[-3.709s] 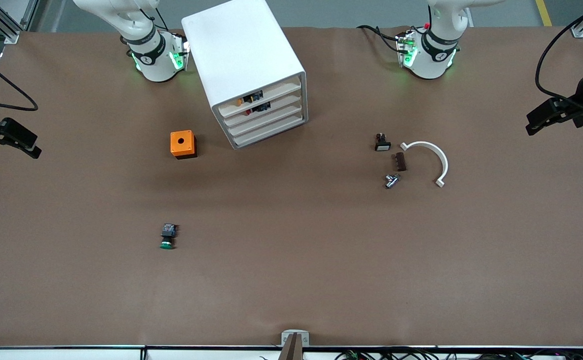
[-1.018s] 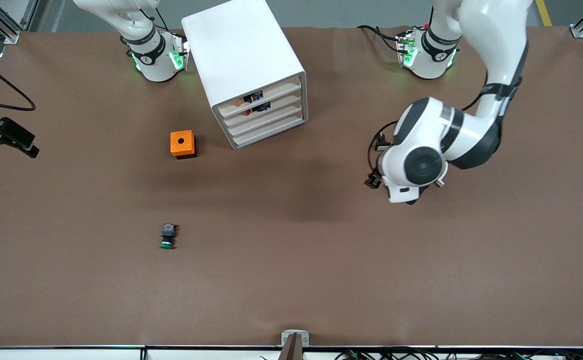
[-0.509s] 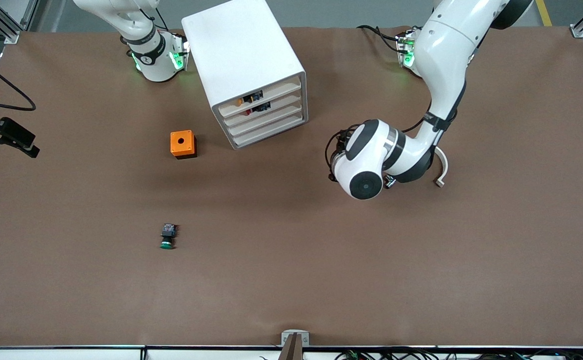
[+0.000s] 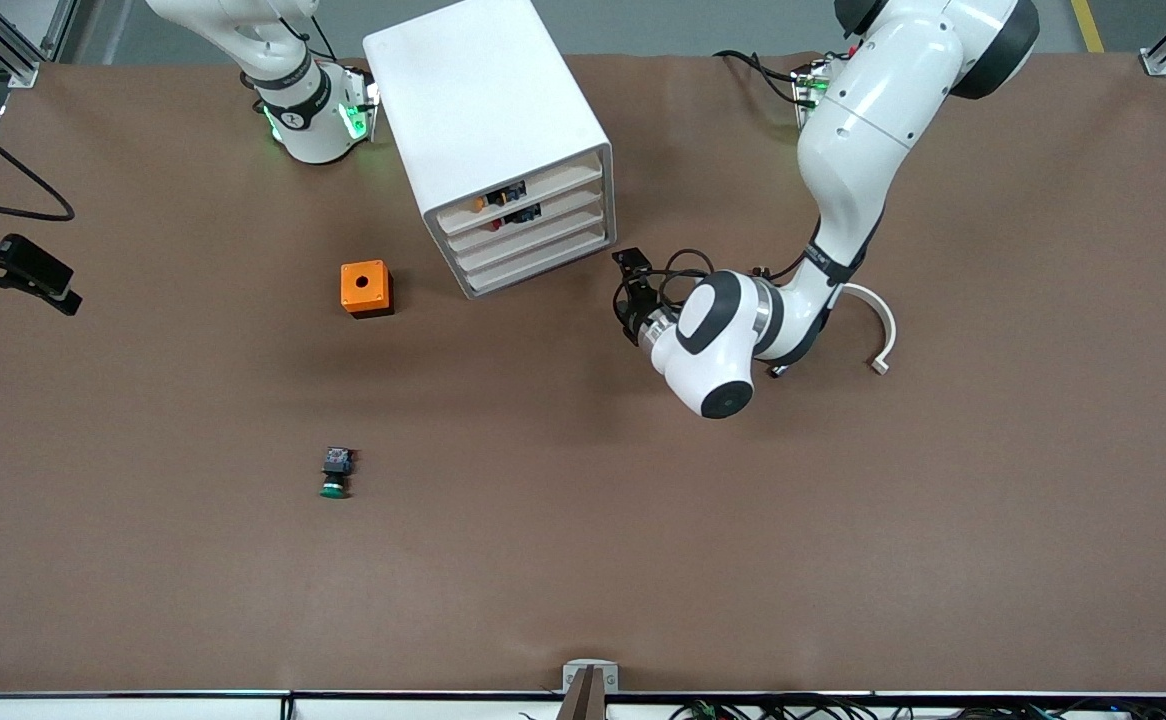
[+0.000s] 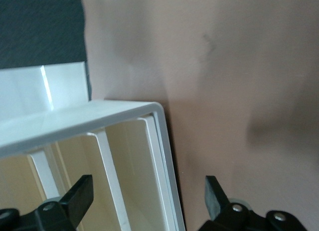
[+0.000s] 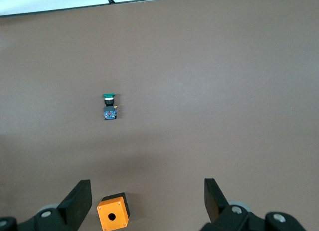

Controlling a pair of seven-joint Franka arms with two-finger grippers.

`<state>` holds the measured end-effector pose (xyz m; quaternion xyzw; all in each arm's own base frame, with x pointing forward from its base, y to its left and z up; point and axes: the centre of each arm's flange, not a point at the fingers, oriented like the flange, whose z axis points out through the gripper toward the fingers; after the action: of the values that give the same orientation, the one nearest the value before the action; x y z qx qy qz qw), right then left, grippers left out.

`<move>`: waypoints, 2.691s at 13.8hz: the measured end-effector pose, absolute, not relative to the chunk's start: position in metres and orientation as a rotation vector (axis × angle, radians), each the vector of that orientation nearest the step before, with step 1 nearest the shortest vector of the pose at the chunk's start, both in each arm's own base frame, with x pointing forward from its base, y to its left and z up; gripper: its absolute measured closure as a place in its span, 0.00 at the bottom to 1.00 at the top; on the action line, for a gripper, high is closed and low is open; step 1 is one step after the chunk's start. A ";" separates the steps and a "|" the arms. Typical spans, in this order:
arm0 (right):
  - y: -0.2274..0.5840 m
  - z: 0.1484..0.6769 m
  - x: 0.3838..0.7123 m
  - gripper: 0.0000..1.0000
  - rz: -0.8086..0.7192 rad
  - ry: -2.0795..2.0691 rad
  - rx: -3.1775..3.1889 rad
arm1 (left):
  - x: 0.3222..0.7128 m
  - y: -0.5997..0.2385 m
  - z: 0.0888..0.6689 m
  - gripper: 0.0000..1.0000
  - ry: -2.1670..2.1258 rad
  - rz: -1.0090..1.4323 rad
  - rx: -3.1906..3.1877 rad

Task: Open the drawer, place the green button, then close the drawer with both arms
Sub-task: 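Bring the left gripper to the drawer front and grip it, then pull the drawer open with the left gripper while the right gripper reaches the button, then grasp the green button with the right gripper while the left gripper withdraws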

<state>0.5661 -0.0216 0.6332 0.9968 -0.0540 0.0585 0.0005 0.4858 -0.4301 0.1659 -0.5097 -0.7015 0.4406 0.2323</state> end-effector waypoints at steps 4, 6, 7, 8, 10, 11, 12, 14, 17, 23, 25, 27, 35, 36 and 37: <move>-0.015 0.632 0.566 0.00 0.180 -0.151 3.132 | 0.470 -0.454 0.152 0.09 -1.945 1.311 -1.131; -0.002 0.629 0.567 0.00 0.171 -0.115 3.137 | 0.459 -0.468 0.150 0.10 -1.925 1.346 -1.081; 0.009 0.624 0.569 0.00 0.159 -0.089 3.142 | 0.451 -0.476 0.148 0.15 -1.909 1.350 -1.074; 0.022 0.615 0.573 0.00 0.149 -0.065 3.151 | 0.441 -0.485 0.144 0.19 -1.892 1.355 -1.070; 0.045 0.589 0.586 0.00 0.125 -0.040 3.167 | 0.425 -0.499 0.137 0.26 -1.863 1.363 -1.060; 0.055 0.572 0.593 0.00 0.097 -0.047 3.172 | 0.419 -0.505 0.135 0.26 -1.853 1.364 -1.059; 0.064 0.551 0.601 0.00 0.058 -0.057 3.181 | 0.415 -0.509 0.132 0.34 -1.845 1.363 -1.059; 0.079 0.505 0.618 0.00 -0.002 -0.052 3.196 | 0.410 -0.512 0.129 0.58 -1.836 1.358 -1.059; 0.100 0.424 0.642 0.00 -0.043 -0.039 3.193 | 0.415 -0.511 0.130 0.86 -1.845 1.364 -1.062; 0.110 0.271 0.667 0.00 -0.076 -0.091 3.169 | 0.462 -0.486 0.140 0.86 -1.913 1.410 -1.121; 0.108 0.235 0.668 0.00 -0.097 -0.122 3.169 | 0.495 -0.462 0.146 0.86 -1.969 1.443 -1.131; 0.108 0.216 0.667 0.00 -0.122 -0.172 3.191 | 0.525 -0.437 0.151 0.86 -2.019 1.481 -1.148; 0.109 0.187 0.663 0.26 -0.097 -0.221 3.208 | 0.559 -0.417 0.166 0.57 -2.065 1.556 -1.257; 0.107 0.188 0.664 0.33 -0.093 -0.225 3.208 | 0.568 -0.410 0.171 0.45 -2.084 1.567 -1.259; 0.104 0.189 0.665 0.43 -0.087 -0.231 3.207 | 0.582 -0.397 0.178 0.36 -2.111 1.583 -1.257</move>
<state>0.6652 0.1045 0.1888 0.9964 -0.0716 -0.0272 -0.0375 0.5818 -0.3974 0.1785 -0.4274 -0.7181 0.5383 0.1092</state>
